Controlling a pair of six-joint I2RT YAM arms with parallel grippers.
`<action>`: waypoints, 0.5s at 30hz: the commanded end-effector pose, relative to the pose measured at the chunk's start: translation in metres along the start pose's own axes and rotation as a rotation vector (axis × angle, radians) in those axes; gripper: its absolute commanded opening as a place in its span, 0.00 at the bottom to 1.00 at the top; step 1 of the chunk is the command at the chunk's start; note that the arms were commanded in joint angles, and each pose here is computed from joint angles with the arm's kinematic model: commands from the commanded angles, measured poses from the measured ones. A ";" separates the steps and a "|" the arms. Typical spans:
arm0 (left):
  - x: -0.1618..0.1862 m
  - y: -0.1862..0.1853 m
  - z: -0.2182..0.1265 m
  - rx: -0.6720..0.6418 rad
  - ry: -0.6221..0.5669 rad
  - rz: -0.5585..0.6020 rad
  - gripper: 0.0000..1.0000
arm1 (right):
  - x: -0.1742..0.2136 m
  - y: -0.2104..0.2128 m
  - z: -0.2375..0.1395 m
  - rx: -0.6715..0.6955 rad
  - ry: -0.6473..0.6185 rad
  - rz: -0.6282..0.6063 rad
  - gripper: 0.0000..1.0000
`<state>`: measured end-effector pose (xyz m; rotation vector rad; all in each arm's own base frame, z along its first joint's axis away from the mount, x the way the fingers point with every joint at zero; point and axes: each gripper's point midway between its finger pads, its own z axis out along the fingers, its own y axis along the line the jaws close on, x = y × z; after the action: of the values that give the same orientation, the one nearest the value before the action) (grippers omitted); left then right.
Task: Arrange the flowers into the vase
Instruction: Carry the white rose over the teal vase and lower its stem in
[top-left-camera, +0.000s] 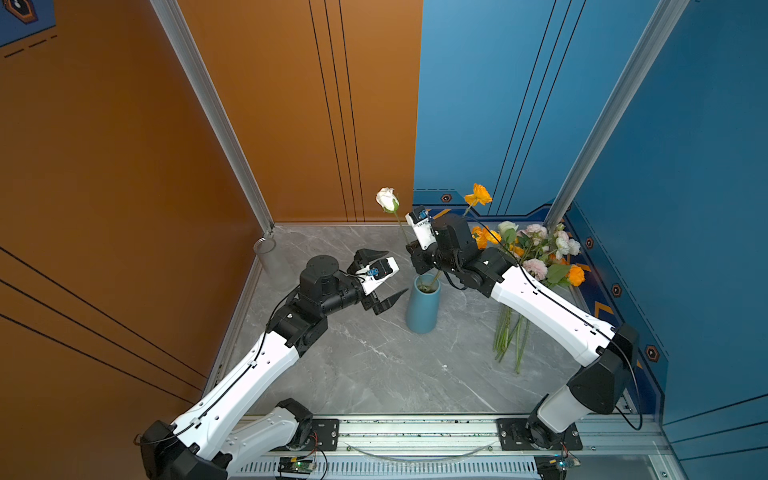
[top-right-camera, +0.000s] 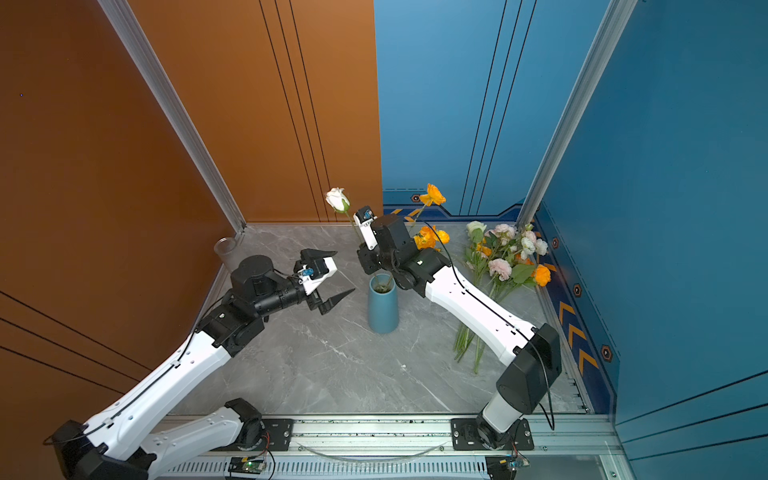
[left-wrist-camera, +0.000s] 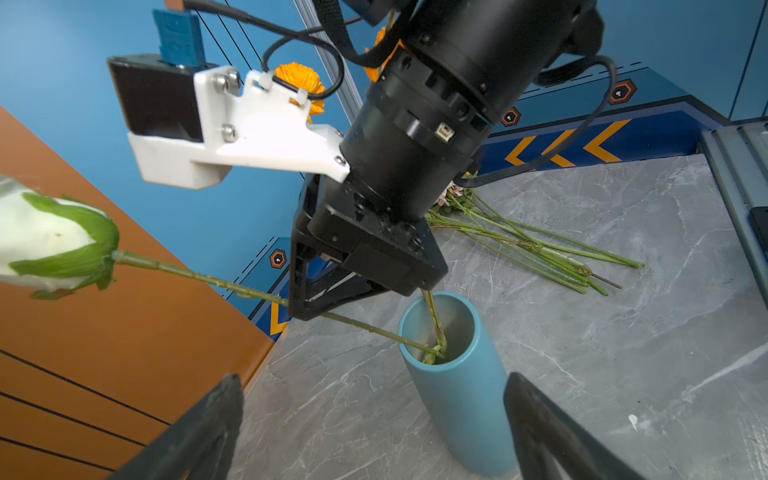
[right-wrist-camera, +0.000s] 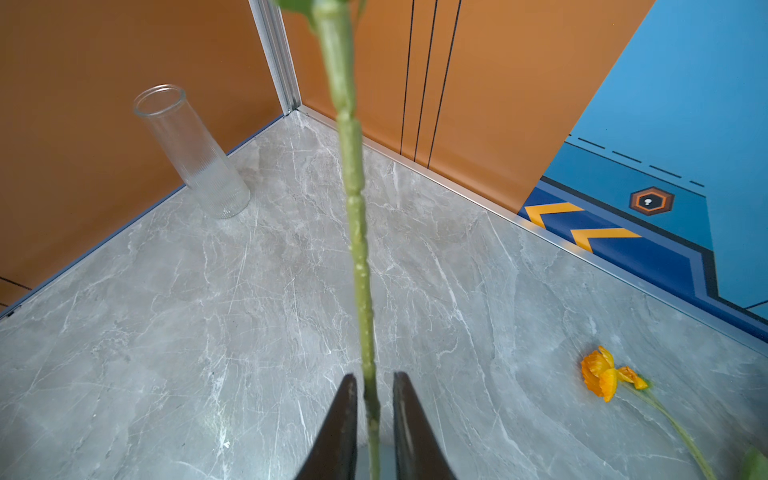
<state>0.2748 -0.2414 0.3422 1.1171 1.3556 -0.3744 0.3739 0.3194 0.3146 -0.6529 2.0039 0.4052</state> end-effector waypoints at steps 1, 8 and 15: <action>0.001 0.002 -0.001 -0.005 -0.007 0.002 0.98 | -0.002 -0.005 -0.003 0.025 -0.018 0.011 0.21; 0.000 0.001 -0.001 0.001 -0.010 -0.001 0.98 | -0.004 -0.004 -0.014 0.026 -0.034 0.008 0.30; -0.003 -0.003 0.000 0.020 -0.022 -0.008 0.98 | -0.013 0.004 -0.034 0.026 -0.066 -0.012 0.51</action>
<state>0.2745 -0.2416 0.3422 1.1180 1.3552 -0.3764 0.3619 0.3130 0.3231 -0.6460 1.9852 0.3946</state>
